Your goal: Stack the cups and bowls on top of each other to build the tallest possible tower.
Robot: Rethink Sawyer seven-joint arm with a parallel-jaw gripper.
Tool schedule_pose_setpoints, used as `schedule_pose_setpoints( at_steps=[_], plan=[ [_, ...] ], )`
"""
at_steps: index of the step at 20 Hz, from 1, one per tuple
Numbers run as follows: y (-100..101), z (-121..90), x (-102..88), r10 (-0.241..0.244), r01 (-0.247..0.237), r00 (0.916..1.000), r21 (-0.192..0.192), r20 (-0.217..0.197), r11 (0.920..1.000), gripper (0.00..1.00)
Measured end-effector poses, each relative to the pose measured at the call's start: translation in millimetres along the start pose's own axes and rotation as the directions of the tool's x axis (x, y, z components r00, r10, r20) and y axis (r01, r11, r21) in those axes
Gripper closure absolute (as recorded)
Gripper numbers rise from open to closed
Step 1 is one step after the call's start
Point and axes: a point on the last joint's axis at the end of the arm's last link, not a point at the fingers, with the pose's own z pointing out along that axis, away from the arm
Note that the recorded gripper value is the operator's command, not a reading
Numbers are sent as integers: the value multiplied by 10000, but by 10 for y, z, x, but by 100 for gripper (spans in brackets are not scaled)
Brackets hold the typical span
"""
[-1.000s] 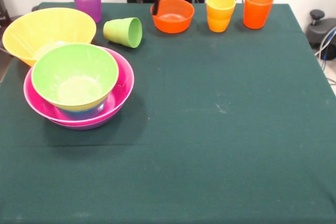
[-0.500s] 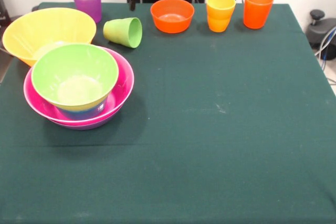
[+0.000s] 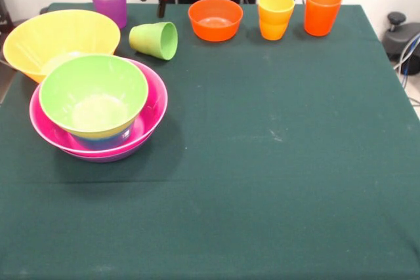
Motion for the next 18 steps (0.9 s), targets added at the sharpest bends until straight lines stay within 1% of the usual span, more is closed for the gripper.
schedule_pose_setpoints(
  at_steps=[1,2,5,7,13,18],
  plan=[
    [11,21,-3,-28,28,10000,33,4,10000,0],
    [40,85,2,-112,112,9999,129,-9,9999,0],
    [75,149,25,-226,227,9997,231,-39,9995,0],
    [132,226,71,-399,402,9992,329,-90,9986,0],
    [210,310,185,-671,681,9975,439,-218,9967,0],
    [254,309,234,-816,825,9964,470,-212,9955,0]
  ],
)
